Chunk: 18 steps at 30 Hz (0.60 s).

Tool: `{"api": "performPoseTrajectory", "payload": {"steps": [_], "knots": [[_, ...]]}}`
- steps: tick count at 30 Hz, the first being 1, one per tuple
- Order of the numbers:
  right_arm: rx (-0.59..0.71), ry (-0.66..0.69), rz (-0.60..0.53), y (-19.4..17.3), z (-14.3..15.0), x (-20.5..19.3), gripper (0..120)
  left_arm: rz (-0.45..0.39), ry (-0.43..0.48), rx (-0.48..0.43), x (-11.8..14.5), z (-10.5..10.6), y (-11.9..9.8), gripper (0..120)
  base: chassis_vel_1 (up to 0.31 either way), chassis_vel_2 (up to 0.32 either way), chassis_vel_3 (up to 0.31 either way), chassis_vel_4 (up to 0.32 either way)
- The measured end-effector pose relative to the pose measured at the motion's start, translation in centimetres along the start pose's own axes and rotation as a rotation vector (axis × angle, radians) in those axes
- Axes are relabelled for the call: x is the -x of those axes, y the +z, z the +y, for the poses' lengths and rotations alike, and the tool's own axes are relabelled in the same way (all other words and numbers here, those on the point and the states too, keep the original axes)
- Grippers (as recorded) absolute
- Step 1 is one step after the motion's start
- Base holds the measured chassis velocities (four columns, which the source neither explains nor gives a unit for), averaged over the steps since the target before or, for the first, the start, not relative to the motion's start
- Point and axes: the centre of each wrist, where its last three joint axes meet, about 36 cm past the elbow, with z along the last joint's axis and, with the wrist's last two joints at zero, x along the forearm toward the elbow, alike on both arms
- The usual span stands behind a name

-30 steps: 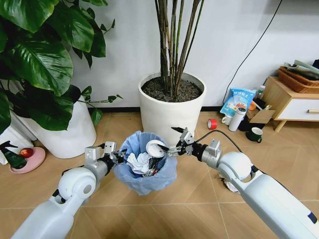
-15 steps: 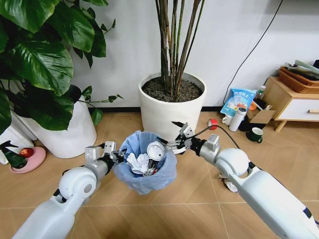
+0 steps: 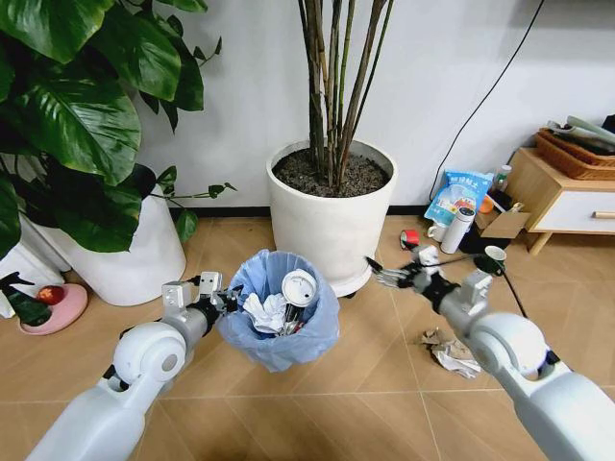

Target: Pick up the trash bin and place the garbage on the floor into it.

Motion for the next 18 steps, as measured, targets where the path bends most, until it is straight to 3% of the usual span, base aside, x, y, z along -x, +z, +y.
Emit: {"api": "performPoseTrajectory", "payload": {"steps": [2, 3, 6, 10, 18], "knots": [[0.018, 0.029, 0.028, 1.0, -0.6, -0.5, 100, 0.000, 0.000, -0.002, -0.1, -0.1, 0.0, 0, 0.000, 0.000, 0.000, 0.000], [0.058, 0.091, 0.091, 3.4, -2.0, -1.4, 100, -0.002, -0.001, -0.006, -0.1, -0.1, 0.1, 0, 0.000, 0.000, 0.000, 0.000], [0.080, 0.132, 0.137, 5.4, -3.2, -2.0, 100, -0.005, -0.002, -0.009, -0.2, -0.1, 0.0, 0, 0.000, 0.000, 0.000, 0.000], [0.128, 0.217, 0.257, 11.0, -6.0, -2.8, 100, -0.007, 0.001, -0.010, -0.4, -0.2, 0.0, 0, 0.000, 0.000, 0.000, 0.000], [0.237, 0.309, 0.360, 16.8, -7.9, -1.5, 100, -0.003, 0.008, -0.006, -0.8, -0.5, 0.0, 0, 0.000, 0.000, 0.000, 0.000]]}}
